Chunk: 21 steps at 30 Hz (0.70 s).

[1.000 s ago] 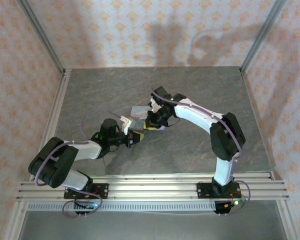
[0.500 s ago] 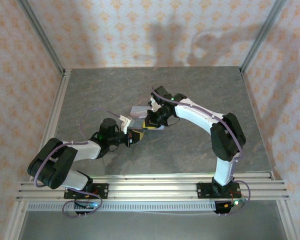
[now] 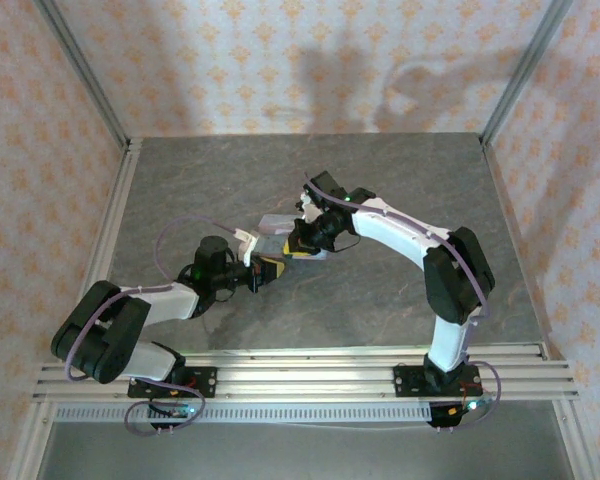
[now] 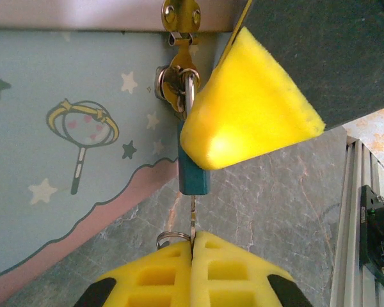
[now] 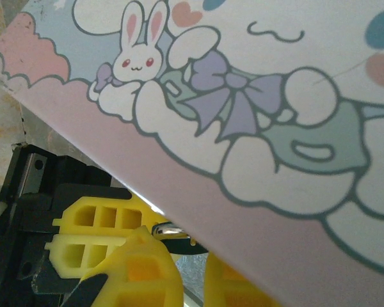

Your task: Unlock the padlock with the key

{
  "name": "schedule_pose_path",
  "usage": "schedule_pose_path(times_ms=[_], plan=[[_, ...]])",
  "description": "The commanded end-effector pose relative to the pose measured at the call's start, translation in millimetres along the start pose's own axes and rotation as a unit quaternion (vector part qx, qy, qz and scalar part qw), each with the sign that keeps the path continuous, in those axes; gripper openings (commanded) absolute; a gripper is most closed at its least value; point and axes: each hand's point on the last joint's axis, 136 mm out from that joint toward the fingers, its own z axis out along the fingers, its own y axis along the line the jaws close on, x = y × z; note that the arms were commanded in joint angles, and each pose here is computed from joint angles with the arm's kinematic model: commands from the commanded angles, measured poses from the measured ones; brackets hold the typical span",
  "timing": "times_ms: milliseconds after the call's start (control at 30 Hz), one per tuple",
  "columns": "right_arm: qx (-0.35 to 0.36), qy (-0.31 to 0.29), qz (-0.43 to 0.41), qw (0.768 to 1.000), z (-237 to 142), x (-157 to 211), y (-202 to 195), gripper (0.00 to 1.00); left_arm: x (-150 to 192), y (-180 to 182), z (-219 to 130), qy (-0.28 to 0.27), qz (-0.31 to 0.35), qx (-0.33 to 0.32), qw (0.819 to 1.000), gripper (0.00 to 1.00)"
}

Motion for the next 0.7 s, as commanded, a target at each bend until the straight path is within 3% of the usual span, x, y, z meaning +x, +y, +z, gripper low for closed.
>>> schedule_pose_path(times_ms=[0, 667], plan=[[-0.023, 0.004, -0.008, 1.000, -7.5, 6.8, 9.7, 0.00, -10.7, -0.3, -5.9, -0.021, 0.009, -0.002, 1.000, 0.00], [-0.051, 0.009, 0.006, 0.999, 14.4, 18.5, -4.4, 0.00, -34.1, -12.2, -4.8, -0.053, 0.002, 0.028, 0.998, 0.00]])
